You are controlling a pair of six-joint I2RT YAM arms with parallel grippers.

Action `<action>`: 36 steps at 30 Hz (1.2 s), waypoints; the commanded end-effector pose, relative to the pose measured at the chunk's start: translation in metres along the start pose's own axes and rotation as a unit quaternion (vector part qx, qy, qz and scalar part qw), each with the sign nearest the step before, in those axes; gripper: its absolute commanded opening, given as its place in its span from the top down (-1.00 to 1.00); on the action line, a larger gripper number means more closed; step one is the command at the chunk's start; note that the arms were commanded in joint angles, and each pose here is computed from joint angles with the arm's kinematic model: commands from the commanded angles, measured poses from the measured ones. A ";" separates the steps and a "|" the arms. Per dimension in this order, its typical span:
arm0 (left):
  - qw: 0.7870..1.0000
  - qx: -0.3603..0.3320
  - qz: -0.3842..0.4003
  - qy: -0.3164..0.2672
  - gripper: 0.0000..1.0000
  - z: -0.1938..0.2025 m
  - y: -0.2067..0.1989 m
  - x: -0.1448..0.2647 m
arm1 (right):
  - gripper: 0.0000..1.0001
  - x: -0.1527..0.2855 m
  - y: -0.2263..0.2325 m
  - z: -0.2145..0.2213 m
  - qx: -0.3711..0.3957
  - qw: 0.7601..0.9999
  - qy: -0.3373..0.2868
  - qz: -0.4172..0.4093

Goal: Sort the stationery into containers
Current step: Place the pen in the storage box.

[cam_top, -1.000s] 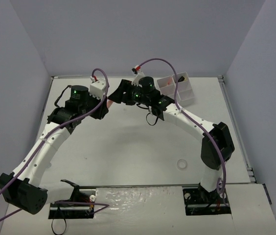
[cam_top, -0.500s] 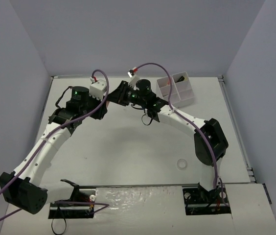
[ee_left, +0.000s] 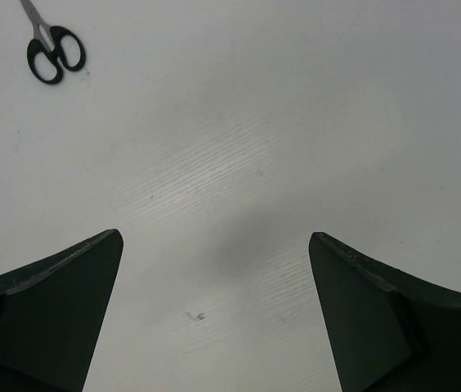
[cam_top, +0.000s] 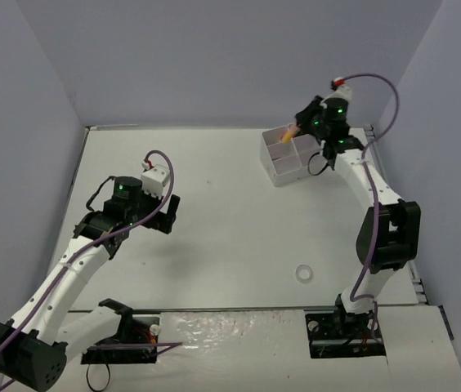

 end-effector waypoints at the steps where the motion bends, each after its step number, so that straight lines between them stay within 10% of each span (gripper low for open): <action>1: 0.998 -0.030 -0.048 -0.008 -0.94 0.005 0.012 0.015 | 1.00 0.006 -0.036 -0.098 0.074 0.982 -0.146 0.093; 30: 0.992 -0.060 -0.108 -0.006 -0.94 0.029 0.028 0.004 | 1.00 -0.106 -0.072 -0.035 0.022 0.993 -0.109 0.029; 32: 0.992 -0.059 -0.108 -0.006 -0.94 0.029 0.028 0.003 | 0.87 -0.108 -0.072 -0.026 0.026 0.994 -0.098 0.033; 36: 0.992 -0.062 -0.112 -0.006 -0.94 0.027 0.029 0.005 | 0.02 -0.100 -0.070 -0.026 0.033 0.995 -0.082 0.042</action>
Point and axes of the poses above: each gripper's point midway between its finger pads, its own x axis back along the fingers, its own y axis along the line the jaws close on, z = x × y, the point moved 8 cm from there along x, back along the fingers
